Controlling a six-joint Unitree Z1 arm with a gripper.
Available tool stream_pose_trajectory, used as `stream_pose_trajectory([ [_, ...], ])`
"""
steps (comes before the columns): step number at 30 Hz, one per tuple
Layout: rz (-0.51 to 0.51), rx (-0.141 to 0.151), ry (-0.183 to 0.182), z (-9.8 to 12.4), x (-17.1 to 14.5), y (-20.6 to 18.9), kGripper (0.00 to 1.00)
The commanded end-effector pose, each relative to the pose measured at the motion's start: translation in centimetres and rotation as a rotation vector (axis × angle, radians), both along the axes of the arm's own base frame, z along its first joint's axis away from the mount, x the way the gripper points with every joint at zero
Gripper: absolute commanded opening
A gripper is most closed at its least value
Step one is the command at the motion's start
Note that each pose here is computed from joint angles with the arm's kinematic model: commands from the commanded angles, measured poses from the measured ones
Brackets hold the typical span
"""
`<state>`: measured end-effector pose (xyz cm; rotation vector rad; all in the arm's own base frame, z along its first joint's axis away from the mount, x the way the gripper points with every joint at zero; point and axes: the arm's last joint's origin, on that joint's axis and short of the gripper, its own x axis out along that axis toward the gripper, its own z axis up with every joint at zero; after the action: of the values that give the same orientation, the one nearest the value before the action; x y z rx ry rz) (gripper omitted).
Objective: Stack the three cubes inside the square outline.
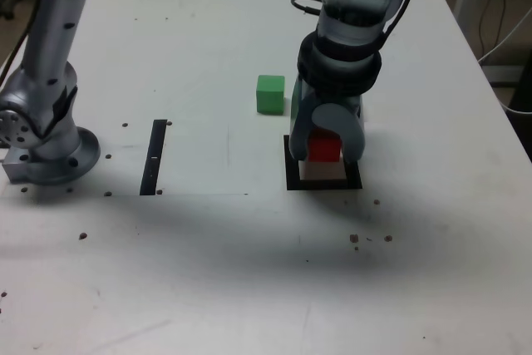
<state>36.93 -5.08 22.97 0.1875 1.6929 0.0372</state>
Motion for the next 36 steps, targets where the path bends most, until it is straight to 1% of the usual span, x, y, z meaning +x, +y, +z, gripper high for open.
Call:
stream_pose_trajectory([
  [1,0.000,0.003,0.002,-0.3,0.0,0.0,0.28],
  [6,0.009,0.010,0.012,-0.6,-0.2,0.5,0.28],
  [13,0.015,0.005,0.027,-0.9,-0.5,0.7,0.28],
  [16,0.015,0.002,0.029,-1.0,-0.5,0.6,0.30],
  [19,0.015,-0.002,0.028,-1.0,-0.5,0.6,0.34],
  [22,0.013,-0.005,0.027,-1.0,-0.5,0.6,0.40],
  [27,0.007,-0.006,0.033,-1.1,-0.5,0.6,0.58],
  [31,0.002,-0.007,0.035,-1.2,-0.5,0.6,0.71],
  [36,0.001,-0.009,0.041,-1.4,-0.5,0.6,0.82],
])
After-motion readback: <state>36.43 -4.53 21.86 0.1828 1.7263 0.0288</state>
